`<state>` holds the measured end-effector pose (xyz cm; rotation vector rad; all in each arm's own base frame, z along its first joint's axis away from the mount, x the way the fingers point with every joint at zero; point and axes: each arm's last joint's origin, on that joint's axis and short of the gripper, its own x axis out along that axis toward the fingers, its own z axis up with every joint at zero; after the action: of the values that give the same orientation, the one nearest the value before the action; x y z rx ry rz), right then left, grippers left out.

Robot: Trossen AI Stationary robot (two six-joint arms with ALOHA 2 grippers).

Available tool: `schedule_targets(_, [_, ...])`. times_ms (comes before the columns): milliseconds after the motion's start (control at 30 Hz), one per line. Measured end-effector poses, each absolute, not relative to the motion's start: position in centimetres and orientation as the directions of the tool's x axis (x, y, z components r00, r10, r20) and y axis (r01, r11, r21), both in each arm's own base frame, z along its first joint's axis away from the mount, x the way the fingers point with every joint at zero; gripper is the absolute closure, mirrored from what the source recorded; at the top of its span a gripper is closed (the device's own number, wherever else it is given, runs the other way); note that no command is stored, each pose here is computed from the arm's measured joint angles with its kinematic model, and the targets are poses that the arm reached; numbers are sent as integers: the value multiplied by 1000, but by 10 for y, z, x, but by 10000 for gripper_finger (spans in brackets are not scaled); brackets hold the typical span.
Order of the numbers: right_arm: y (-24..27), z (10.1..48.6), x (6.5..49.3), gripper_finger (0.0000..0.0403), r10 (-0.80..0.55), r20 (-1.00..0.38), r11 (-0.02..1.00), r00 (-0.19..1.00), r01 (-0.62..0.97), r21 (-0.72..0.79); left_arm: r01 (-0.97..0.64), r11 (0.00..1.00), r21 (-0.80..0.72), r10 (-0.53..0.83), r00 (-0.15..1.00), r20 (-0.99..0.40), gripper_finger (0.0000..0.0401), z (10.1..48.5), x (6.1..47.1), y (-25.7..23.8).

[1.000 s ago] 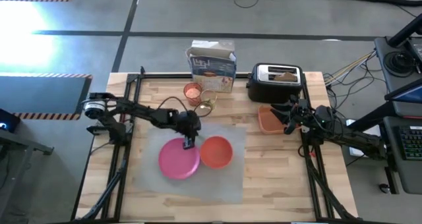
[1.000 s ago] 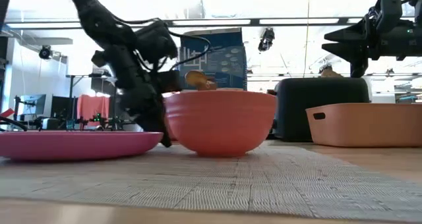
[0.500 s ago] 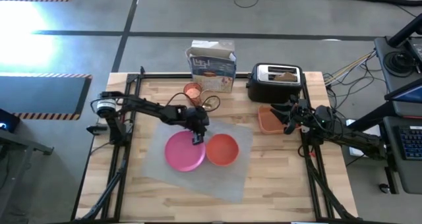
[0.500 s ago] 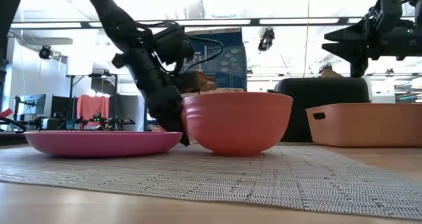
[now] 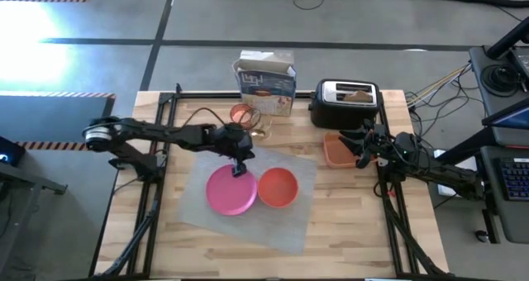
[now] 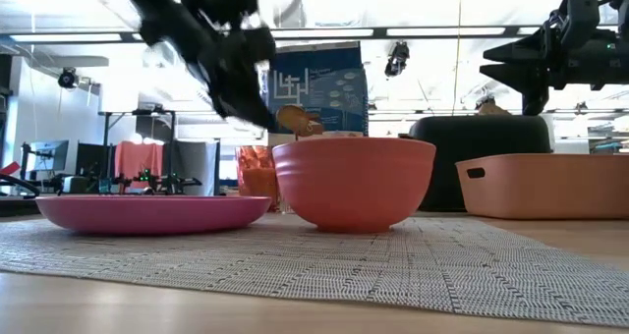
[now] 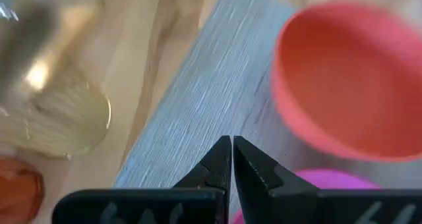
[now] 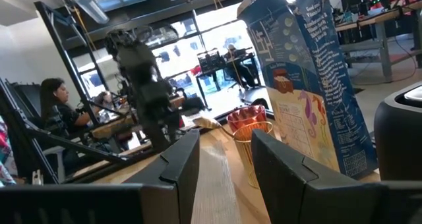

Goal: Arrange a breakfast setting
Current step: Move the table mat to the center of the table

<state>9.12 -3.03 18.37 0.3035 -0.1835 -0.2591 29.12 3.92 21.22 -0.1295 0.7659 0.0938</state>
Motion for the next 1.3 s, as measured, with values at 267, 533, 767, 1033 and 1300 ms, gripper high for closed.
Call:
schedule_targets(267, [-30,184,91,275,-279,140,922,950,223,317,-83,982,-170,-40,787,-615,401,238,265,15])
schedule_targets(533, [-31,196,88,275,-333,261,898,906,221,381,20,985,-173,-121,788,-603,401,237,248,-3])
schedule_targets(767, [-31,201,87,275,-327,317,864,890,145,482,97,972,-213,-211,756,-620,401,229,244,-11])
schedule_targets(1033, [-32,200,89,275,-342,299,703,891,31,711,12,973,-230,-178,672,-719,401,207,230,-11])
schedule_targets(1300, [-31,204,96,275,-245,261,682,934,-25,731,-73,958,-277,-156,677,-719,401,206,212,-9])
